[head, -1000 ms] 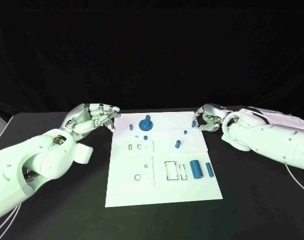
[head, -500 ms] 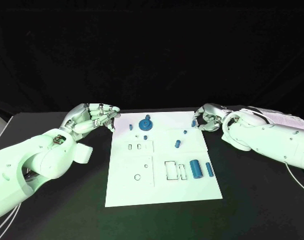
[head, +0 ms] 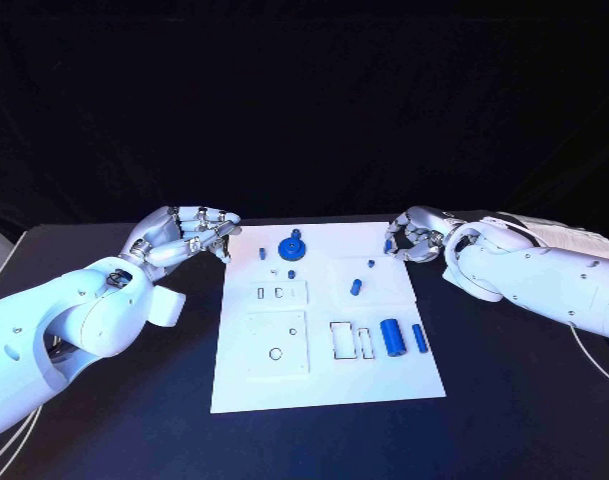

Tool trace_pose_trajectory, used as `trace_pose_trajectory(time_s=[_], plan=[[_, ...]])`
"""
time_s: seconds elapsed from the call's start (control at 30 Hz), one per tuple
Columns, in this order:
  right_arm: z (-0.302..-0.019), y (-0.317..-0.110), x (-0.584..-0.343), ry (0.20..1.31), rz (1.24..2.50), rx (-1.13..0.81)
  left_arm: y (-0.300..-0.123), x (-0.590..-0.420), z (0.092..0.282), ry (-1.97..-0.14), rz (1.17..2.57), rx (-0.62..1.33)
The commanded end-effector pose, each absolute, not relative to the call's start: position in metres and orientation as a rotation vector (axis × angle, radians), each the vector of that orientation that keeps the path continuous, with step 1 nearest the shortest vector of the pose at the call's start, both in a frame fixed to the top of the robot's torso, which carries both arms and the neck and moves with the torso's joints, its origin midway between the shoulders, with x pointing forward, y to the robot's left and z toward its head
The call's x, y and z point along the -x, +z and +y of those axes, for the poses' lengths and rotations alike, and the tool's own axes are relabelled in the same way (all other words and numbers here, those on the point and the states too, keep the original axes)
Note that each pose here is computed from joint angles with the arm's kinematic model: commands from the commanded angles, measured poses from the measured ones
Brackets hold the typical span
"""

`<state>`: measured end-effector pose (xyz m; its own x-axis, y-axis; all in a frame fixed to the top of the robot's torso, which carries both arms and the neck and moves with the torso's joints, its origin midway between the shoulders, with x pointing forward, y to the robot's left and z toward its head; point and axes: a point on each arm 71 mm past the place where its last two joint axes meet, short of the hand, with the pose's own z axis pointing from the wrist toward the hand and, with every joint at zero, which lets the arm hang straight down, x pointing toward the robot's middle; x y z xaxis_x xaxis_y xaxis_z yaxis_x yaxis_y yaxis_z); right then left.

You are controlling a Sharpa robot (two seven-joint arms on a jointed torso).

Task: Assemble the parts on the task board

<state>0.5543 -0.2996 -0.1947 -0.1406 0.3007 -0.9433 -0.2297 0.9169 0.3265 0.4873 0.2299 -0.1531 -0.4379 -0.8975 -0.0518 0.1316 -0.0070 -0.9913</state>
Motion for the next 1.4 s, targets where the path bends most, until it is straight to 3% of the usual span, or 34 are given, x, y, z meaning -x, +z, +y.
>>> trace_pose_trajectory(time_s=[0.03, 1.4], plan=[[-0.298, -0.1979, -0.5536, 0.467, 1.668, -0.065, -0.1525, -0.4866, 0.228, -1.59, 1.449, 0.83], [-0.2948, -0.1971, -0.5557, 0.465, 1.649, -0.069, -0.1532, -0.4871, 0.2279, -1.587, 1.454, 0.827]])
